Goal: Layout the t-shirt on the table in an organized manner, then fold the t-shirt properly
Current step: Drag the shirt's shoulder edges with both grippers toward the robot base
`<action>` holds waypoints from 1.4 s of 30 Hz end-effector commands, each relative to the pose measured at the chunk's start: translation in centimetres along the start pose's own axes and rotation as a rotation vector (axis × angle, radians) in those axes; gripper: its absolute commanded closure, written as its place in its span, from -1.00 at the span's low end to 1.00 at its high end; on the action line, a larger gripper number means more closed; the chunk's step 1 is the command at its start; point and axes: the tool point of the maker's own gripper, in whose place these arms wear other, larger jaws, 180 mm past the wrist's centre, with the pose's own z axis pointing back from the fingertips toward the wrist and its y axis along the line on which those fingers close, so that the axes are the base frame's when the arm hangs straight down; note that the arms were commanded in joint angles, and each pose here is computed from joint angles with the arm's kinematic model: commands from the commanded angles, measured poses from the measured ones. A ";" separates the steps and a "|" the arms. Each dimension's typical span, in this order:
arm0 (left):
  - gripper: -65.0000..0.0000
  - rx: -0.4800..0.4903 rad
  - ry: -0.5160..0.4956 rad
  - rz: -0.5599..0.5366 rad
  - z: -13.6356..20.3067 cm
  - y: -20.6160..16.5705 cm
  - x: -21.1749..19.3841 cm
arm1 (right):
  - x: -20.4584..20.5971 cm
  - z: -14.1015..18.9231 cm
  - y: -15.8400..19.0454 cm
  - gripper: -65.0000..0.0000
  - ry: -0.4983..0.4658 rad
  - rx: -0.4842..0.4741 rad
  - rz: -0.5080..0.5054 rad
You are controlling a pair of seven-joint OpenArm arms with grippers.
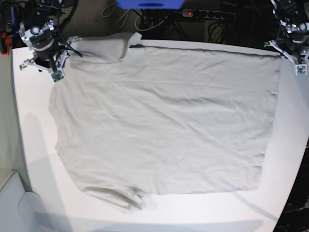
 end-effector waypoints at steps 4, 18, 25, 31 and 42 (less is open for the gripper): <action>-0.28 0.025 -0.084 0.003 0.3 0.8 2.9 | 0.5 0.4 -0.4 0.54 -0.024 -0.013 -0.003; -0.43 -0.057 -0.049 -0.057 -2.7 -1.2 3.3 | -0.4 0.6 -0.3 0.55 -0.002 -0.027 -0.076; -0.43 -0.116 -0.035 -0.005 -3.2 -2.4 2.4 | -0.5 0.5 -0.3 0.55 0.000 -0.027 -0.077; -0.43 -0.170 -0.036 0.037 -3.0 -3.1 1.7 | -0.7 0.6 -0.4 0.55 0.003 -0.028 -0.076; -0.42 -0.190 0.024 0.056 -4.0 -3.6 -0.4 | -1.3 0.7 -0.2 0.55 0.019 -0.024 -0.069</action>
